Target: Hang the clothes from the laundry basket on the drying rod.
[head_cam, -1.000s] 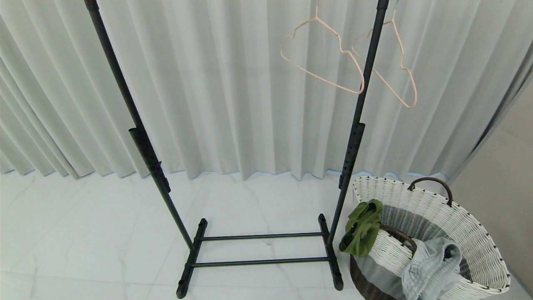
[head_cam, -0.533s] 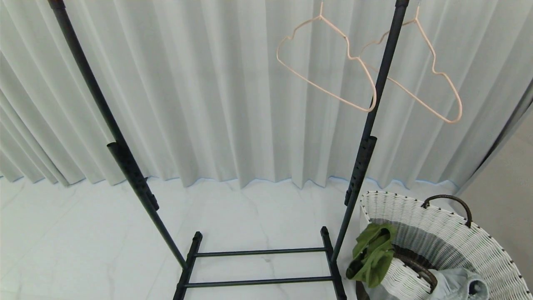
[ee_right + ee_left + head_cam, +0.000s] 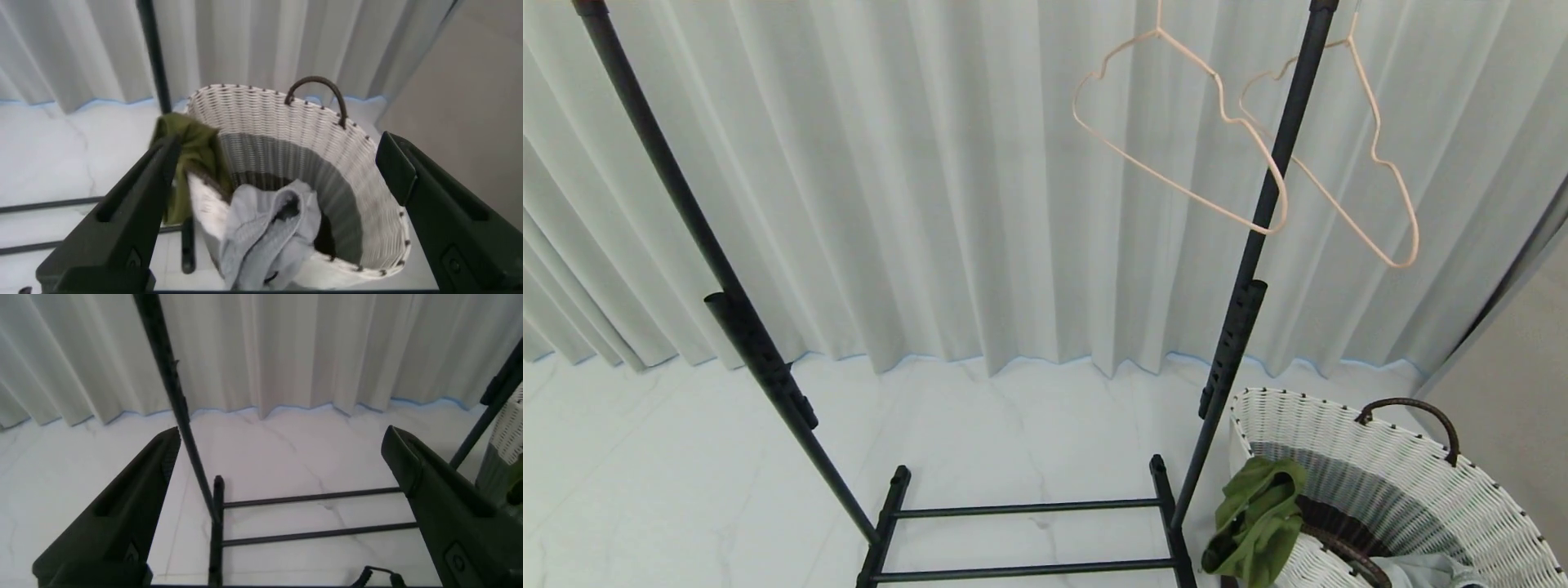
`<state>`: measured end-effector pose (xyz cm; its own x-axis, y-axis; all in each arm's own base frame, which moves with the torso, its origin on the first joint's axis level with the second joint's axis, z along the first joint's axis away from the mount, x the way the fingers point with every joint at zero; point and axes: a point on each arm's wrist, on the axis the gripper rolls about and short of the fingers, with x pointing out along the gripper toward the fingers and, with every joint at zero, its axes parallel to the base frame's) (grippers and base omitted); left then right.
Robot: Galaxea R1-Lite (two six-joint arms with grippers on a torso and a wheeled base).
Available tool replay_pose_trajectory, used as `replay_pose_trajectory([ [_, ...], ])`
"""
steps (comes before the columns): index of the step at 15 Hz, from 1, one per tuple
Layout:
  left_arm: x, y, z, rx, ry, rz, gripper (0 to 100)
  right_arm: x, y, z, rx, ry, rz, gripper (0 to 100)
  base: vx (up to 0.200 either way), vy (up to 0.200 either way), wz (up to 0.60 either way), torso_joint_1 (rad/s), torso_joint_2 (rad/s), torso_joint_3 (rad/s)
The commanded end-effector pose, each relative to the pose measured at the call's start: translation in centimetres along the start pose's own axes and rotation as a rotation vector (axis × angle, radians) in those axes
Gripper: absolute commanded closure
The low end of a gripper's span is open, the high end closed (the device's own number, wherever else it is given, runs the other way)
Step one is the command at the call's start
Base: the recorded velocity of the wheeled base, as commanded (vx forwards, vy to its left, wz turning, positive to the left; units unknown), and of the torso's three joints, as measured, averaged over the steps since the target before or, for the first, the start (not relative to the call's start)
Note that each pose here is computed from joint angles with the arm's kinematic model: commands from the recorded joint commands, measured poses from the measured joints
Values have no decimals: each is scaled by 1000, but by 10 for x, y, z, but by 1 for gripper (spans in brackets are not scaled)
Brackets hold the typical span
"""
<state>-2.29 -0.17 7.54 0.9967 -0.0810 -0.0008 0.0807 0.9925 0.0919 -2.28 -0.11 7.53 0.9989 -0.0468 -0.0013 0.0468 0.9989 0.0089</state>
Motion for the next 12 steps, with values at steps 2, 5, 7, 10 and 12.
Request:
replay_pose_trajectory([
  [2, 0, 0, 0, -3, -1, -2, 0, 0, 0, 0, 0, 0, 1, 0, 0, -100, 0, 6, 4, -4],
  [5, 0, 0, 0, -5, -1, -2, 0, 0, 0, 0, -3, 0, 1, 0, 0, 0, 0, 0, 0, 0],
  [7, 0, 0, 0, -17, 1, -2, 0, 0, 0, 0, 11, 0, 1, 0, 0, 0, 0, 0, 0, 0],
  [10, 0, 0, 0, -57, 2, 4, 0, 0, 0, 0, 5, 0, 1, 0, 0, 0, 0, 0, 0, 0],
  [12, 0, 0, 0, -55, 2, 4, 0, 0, 0, 0, -3, 0, 1, 0, 0, 0, 0, 0, 0, 0],
])
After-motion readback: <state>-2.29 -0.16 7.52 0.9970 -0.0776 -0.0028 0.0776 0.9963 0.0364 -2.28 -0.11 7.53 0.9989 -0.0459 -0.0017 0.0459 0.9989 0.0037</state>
